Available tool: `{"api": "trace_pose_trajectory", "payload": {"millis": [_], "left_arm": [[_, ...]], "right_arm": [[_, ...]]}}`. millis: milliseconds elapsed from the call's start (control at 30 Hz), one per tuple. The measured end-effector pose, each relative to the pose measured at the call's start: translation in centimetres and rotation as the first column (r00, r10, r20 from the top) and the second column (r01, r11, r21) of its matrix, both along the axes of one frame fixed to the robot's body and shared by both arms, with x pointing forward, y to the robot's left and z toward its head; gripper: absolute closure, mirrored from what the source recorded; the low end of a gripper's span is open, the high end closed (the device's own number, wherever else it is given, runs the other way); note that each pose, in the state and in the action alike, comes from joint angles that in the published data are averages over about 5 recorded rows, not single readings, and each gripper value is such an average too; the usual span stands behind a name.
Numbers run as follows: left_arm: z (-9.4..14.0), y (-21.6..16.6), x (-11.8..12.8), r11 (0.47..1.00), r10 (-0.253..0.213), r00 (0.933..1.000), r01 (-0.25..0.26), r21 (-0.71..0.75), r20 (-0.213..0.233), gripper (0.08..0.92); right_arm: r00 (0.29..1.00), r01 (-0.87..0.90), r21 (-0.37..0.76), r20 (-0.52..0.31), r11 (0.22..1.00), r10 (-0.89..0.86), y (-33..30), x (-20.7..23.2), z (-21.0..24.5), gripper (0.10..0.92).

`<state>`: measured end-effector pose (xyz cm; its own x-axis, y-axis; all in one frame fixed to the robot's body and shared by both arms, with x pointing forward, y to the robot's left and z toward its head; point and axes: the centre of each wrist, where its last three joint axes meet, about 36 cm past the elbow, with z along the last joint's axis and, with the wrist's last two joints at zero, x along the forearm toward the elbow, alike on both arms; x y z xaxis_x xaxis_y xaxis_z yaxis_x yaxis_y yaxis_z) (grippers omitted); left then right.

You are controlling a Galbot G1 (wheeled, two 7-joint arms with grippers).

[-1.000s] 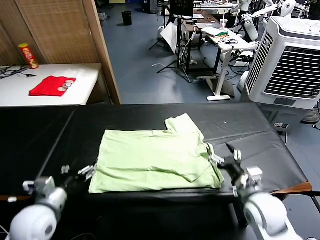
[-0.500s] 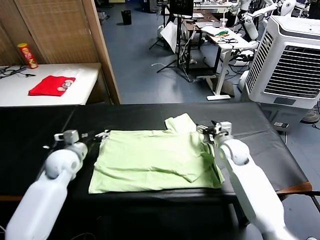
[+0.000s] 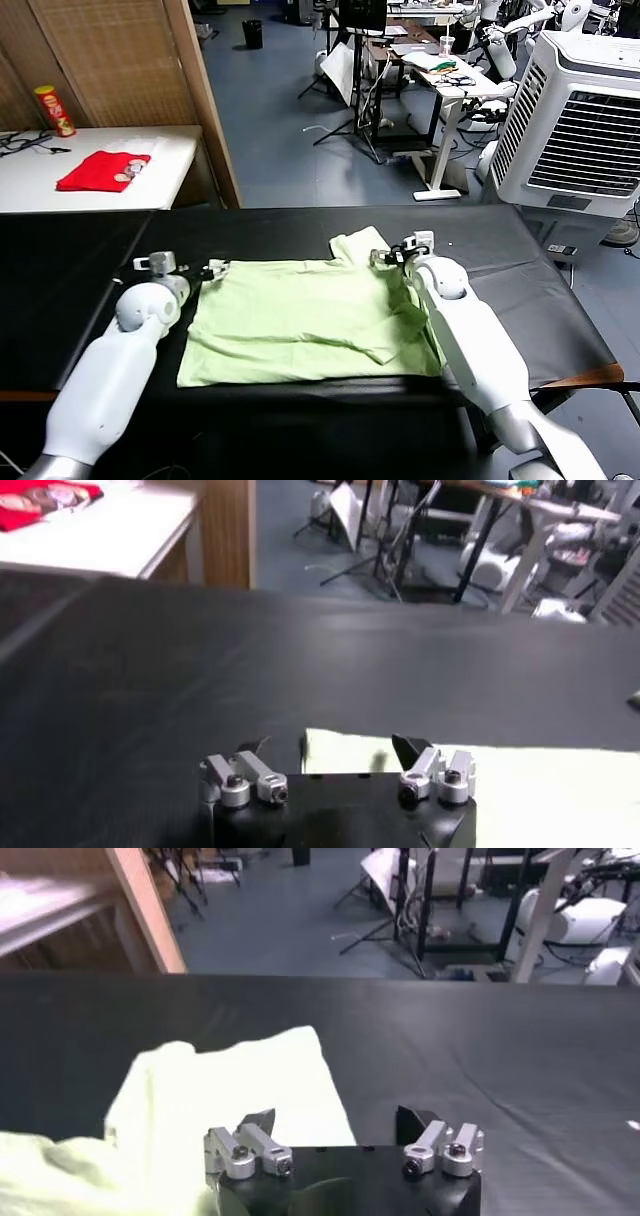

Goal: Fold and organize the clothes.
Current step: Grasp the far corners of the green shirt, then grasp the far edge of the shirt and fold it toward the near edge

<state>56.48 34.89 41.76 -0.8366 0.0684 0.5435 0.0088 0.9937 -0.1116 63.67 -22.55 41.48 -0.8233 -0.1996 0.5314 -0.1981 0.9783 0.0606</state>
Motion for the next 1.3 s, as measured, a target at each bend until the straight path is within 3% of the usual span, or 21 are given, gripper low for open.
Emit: {"api": "trace_pose_trajectory", "payload": {"millis": [200, 300, 367, 567, 767, 1133, 1300], "left_arm": [[-0.4, -0.1, -0.4, 1.000, -0.009, 0.9999, 0.009, -0.008, -0.005, 0.670], [-0.2, -0.3, -0.6, 1.000, -0.014, 0.9999, 0.014, -0.013, 0.005, 0.807], [0.0, -0.4, -0.6, 1.000, -0.015, 0.9998, 0.015, -0.018, 0.014, 0.862], [0.8, 0.1, -1.5, 1.000, -0.003, 0.9986, 0.004, -0.023, 0.053, 0.872], [2.5, 0.7, -4.1, 1.000, -0.005, 0.9936, 0.006, -0.010, 0.113, 0.872], [5.6, -0.5, -13.3, 1.000, -0.028, 0.9806, 0.025, 0.018, 0.194, 0.872], [5.6, -1.5, -17.9, 0.999, -0.035, 0.9801, 0.032, 0.016, 0.195, 0.872]], "right_arm": [[0.999, -0.016, 0.000, 0.038, 1.000, 0.016, 0.5, 0.0, -0.3, 0.820], [0.997, -0.017, 0.012, 0.076, 1.000, 0.016, 0.3, -0.3, -0.4, 0.894], [0.993, -0.022, 0.027, 0.113, 0.999, 0.019, 0.1, -0.5, -0.4, 0.901], [0.972, -0.042, 0.064, 0.233, 0.997, 0.026, -1.2, -2.3, -0.3, 0.901], [0.958, -0.056, 0.053, 0.285, 0.997, 0.039, -2.8, -6.2, 0.2, 0.901], [0.971, -0.006, -0.010, 0.239, 1.000, 0.008, -3.7, -14.0, 2.0, 0.901], [0.982, 0.005, -0.037, 0.188, 0.999, 0.002, -3.7, -17.4, 3.1, 0.901]]}}
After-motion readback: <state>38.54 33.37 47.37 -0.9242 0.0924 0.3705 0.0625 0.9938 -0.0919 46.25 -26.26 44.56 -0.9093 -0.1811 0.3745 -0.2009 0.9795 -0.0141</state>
